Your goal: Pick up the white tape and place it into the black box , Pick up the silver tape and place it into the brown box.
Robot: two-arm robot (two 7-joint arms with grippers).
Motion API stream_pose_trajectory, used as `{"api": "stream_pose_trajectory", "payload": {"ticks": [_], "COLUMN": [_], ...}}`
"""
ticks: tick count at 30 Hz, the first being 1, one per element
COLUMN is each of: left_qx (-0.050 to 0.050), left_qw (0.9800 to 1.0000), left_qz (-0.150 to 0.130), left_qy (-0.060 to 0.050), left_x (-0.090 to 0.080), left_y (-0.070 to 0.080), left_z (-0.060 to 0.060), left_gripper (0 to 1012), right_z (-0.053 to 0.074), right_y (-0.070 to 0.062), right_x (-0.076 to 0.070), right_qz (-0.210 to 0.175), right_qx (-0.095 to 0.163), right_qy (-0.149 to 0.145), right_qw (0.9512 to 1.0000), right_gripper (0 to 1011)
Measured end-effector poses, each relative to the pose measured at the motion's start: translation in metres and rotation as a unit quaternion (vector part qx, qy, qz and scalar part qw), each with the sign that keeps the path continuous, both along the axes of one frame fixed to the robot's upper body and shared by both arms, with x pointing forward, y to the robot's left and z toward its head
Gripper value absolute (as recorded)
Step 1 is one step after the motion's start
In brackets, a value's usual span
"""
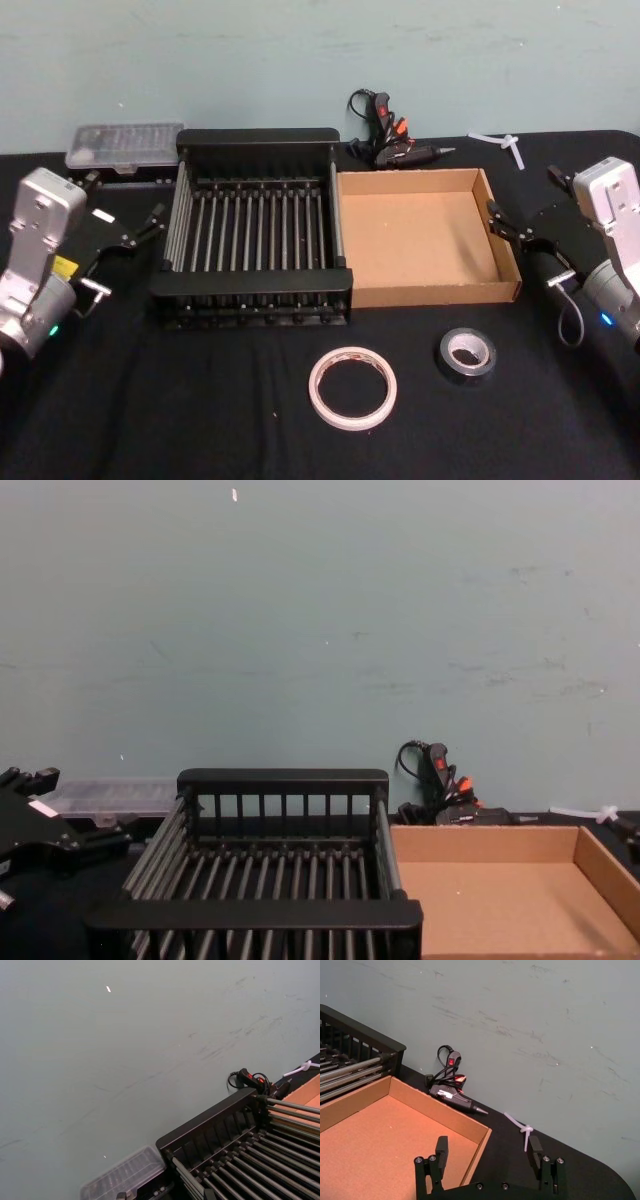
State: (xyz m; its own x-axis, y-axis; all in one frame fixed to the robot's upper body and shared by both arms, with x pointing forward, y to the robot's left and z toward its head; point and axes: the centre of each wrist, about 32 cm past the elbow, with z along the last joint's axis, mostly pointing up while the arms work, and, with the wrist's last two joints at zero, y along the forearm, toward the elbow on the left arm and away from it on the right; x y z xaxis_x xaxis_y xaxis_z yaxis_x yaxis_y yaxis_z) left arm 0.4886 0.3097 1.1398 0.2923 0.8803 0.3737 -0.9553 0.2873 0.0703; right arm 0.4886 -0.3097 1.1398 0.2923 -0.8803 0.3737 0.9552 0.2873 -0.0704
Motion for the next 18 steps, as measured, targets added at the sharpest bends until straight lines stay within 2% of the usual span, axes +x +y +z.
{"api": "stream_pose_trajectory", "payload": {"ticks": [18], "left_qx": [0.0], "left_qw": [1.0], "left_qz": [0.0], "left_qy": [0.0], "left_x": [0.0], "left_y": [0.0], "left_z": [0.0], "left_gripper": [1001], "right_z": [0.0], "right_y": [0.0], "right_x": [0.0], "right_qz": [0.0], "right_qx": [0.0], "right_qy": [0.0], "right_qw": [1.0], "right_gripper": [1002]}}
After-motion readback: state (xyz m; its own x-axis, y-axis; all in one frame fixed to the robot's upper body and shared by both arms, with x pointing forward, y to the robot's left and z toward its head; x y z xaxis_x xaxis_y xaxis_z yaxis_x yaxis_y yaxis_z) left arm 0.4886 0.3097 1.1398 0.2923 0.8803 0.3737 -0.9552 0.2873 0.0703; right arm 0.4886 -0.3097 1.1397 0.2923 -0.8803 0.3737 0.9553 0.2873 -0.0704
